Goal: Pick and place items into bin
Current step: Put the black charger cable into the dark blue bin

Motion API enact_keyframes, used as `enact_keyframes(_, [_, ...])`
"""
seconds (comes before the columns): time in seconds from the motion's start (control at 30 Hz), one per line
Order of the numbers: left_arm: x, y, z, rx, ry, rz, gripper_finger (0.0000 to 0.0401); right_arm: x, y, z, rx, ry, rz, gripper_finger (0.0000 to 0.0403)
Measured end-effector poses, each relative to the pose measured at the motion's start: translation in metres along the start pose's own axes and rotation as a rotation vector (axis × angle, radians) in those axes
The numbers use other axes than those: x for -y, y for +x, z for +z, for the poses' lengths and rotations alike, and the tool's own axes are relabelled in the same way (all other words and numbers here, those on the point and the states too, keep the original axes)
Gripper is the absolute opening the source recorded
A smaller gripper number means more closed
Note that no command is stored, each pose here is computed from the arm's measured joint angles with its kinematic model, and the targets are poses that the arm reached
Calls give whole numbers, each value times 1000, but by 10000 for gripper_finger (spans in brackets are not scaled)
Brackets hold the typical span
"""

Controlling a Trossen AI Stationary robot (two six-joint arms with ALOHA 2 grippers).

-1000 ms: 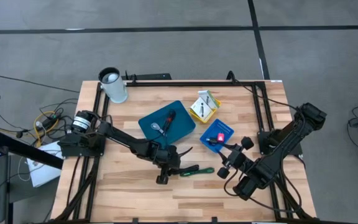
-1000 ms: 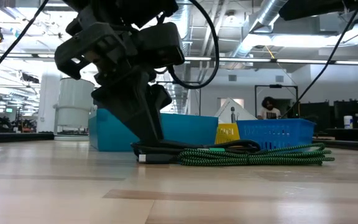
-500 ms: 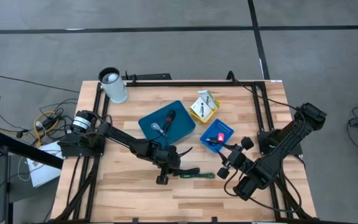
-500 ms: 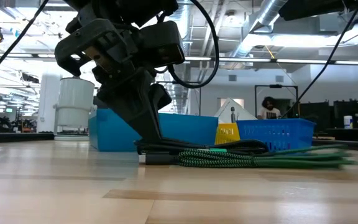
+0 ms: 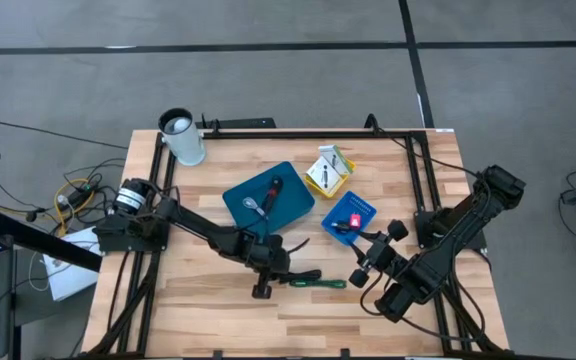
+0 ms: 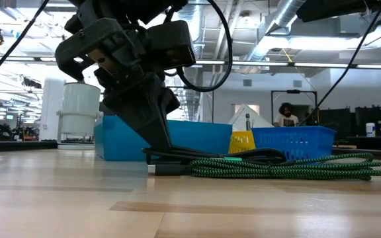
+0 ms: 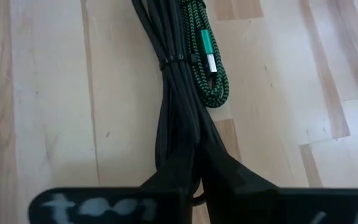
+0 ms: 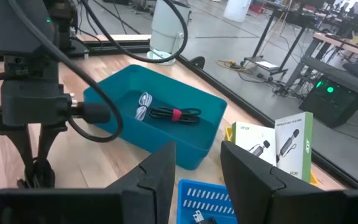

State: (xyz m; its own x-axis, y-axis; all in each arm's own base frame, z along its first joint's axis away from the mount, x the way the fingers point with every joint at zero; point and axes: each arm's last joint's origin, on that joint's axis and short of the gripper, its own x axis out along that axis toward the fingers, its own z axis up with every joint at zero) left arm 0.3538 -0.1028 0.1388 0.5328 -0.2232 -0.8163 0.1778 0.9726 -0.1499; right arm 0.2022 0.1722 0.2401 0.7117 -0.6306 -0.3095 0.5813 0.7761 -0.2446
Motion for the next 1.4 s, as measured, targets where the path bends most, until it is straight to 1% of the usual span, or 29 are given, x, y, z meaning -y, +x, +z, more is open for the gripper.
enact_keyframes(0.1, [4, -2, 5, -5, 8, 42, 2, 0, 0, 0, 0, 0, 0, 124])
enact_keyframes(0.2, [8, -4, 13, 19, 45, 132, 1, 0, 0, 0, 0, 0, 0, 124])
enact_keyframes(0.33, [16, -14, 30, 41, 108, 235, 0, 0, 0, 0, 0, 0, 0, 124])
enact_keyframes(0.53, [25, -33, 54, 27, 176, 347, 0, 0, 0, 0, 0, 0, 0, 124])
enact_keyframes(0.6, [26, -42, 60, -2, 203, 425, 0, 0, 0, 0, 0, 0, 0, 124])
enact_keyframes(0.73, [25, -62, 66, -108, 256, 662, 0, 0, 0, 0, 0, 0, 0, 124])
enact_keyframes(0.9, [14, -90, 64, -263, 256, 893, 0, 0, 0, 0, 0, 0, 0, 124])
enact_keyframes(1.0, [3, -99, 57, -372, 236, 942, 0, 0, 0, 0, 0, 0, 0, 124])
enact_keyframes(1.13, [-13, -105, 50, -460, 135, 932, 7, 0, 0, 0, 0, 2, 1, 124])
enact_keyframes(1.27, [-25, -107, 50, -455, 49, 951, 23, -1, 0, 0, 1, 8, 2, 124])
enact_keyframes(1.4, [-31, -107, 52, -445, 24, 958, 40, -1, 0, 0, 1, 9, 3, 124])
